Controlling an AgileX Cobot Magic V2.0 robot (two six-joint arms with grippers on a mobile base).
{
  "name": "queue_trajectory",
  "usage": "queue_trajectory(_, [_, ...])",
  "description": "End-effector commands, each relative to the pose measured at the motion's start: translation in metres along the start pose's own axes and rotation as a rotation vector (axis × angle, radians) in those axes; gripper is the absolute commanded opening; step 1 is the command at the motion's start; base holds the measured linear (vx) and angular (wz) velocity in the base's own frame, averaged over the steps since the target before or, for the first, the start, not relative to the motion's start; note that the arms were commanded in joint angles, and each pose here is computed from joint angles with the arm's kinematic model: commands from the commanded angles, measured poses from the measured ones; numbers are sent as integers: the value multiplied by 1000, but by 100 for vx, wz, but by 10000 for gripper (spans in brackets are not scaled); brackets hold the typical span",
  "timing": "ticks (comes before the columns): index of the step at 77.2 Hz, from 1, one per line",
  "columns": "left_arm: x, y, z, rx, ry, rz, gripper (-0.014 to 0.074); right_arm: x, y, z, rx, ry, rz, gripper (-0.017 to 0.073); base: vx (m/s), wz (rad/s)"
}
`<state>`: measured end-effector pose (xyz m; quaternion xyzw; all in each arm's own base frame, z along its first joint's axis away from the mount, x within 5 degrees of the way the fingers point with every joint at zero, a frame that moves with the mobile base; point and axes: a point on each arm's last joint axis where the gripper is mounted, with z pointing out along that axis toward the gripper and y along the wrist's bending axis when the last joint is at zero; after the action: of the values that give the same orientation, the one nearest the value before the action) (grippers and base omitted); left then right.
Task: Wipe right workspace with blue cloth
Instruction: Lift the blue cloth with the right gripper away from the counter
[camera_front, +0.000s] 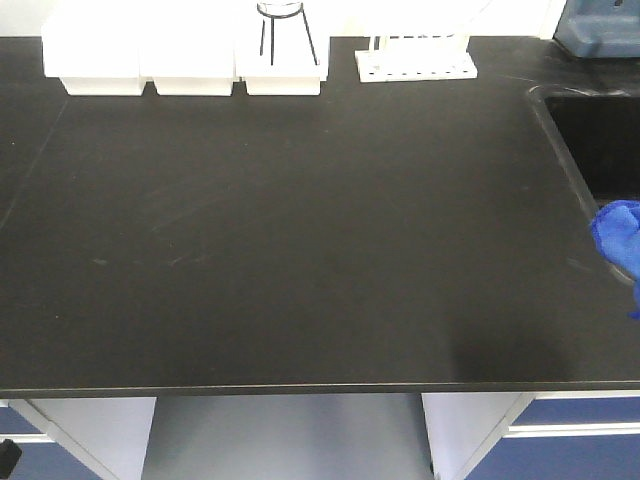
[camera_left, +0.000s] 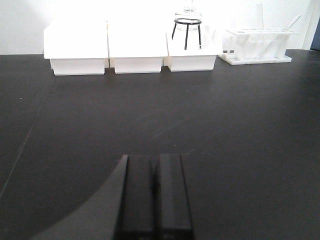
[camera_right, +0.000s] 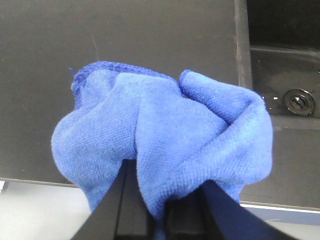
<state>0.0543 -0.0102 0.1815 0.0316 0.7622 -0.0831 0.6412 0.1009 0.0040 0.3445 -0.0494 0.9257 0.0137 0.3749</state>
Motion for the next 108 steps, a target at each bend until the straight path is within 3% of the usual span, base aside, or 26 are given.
queue_trajectory(1, [-15, -1, -3, 6, -101, 2, -6, -11, -1, -7, 13, -95, -4, -4, 0, 1])
queue_trajectory(62, [-15, -1, -3, 7, -102, 1, -6, -11, -1, -7, 13, -95, -4, -4, -11, -2])
queue_trajectory(108, [-15, -1, -3, 7, -102, 1, -6, -11, -1, -7, 13, -95, -4, -4, -19, -44])
